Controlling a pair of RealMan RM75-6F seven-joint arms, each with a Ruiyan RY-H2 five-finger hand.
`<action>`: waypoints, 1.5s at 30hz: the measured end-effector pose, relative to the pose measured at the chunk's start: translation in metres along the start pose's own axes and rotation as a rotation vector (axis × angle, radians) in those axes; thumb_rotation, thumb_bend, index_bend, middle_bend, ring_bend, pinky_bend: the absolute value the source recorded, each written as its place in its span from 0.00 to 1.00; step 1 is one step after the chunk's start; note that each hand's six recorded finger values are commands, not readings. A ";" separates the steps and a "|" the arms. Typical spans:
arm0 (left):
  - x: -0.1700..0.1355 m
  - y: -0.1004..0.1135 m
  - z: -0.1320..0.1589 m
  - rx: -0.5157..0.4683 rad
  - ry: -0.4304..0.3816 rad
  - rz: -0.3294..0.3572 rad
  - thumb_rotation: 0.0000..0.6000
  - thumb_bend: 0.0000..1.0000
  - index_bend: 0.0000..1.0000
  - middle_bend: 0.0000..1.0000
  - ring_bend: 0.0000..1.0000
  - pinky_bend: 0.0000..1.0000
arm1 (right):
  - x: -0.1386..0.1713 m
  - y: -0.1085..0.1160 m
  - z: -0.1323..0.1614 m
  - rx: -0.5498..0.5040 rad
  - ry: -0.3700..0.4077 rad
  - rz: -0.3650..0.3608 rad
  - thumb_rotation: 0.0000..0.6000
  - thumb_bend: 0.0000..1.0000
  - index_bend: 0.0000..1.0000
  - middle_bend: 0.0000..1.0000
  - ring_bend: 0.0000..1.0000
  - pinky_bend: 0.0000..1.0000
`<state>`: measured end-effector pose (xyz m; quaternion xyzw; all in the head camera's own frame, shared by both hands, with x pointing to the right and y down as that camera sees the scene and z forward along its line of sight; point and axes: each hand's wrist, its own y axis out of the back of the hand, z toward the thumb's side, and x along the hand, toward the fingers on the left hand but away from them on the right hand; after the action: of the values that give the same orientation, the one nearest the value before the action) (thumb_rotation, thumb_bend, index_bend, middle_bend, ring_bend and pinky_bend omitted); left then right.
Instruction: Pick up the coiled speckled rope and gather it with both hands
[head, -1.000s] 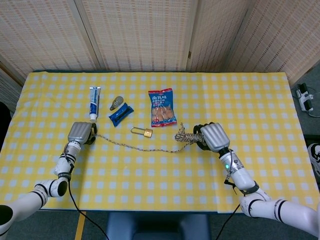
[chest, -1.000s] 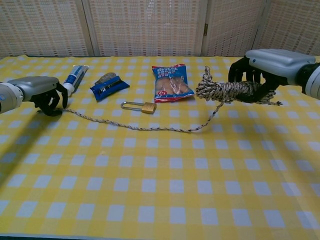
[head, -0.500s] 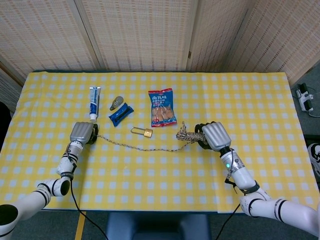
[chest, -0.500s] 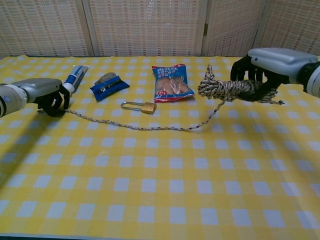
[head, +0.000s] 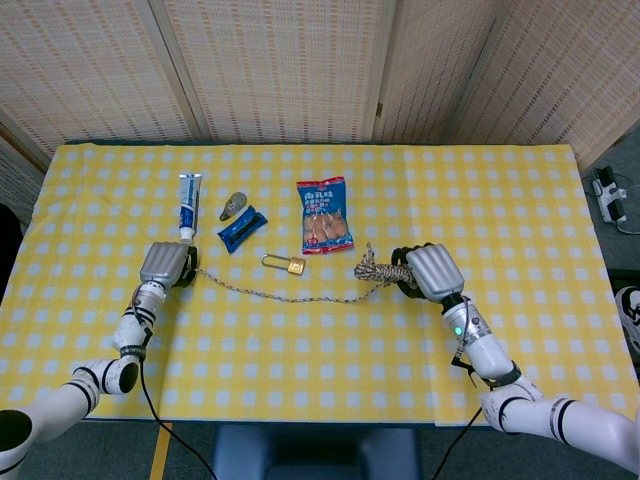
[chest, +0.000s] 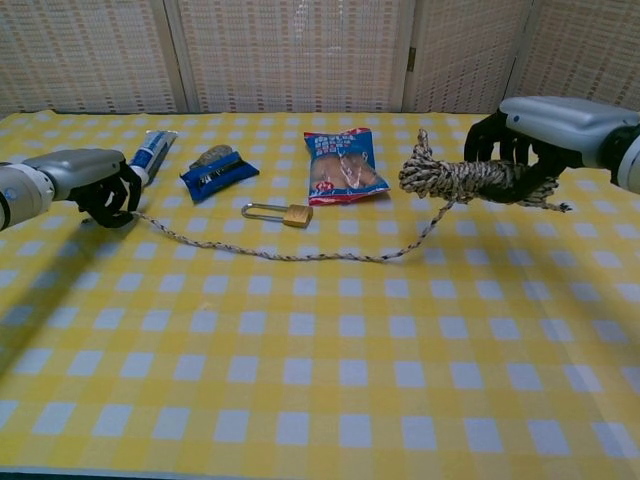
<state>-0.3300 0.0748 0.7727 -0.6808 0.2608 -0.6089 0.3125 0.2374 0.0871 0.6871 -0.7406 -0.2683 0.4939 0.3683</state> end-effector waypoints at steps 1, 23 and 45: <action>-0.001 0.002 0.001 -0.001 -0.007 0.003 1.00 0.59 0.64 0.78 0.71 0.68 | 0.000 0.001 0.000 -0.003 0.000 -0.001 1.00 0.56 0.59 0.54 0.57 0.47; -0.053 0.090 0.061 -0.089 -0.226 0.129 1.00 0.70 0.69 0.79 0.73 0.68 | 0.037 -0.001 0.089 -0.369 0.359 0.093 1.00 0.59 0.69 0.62 0.62 0.54; -0.104 0.177 0.195 -0.207 -0.488 0.173 1.00 0.70 0.69 0.79 0.73 0.68 | 0.009 -0.024 0.184 -0.644 0.347 0.211 1.00 0.61 0.74 0.65 0.67 0.57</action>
<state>-0.1449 0.0541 0.5596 -0.8107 0.2958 -0.3683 0.3458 0.0685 0.1598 0.6573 -0.9145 -0.2657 0.2869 0.1035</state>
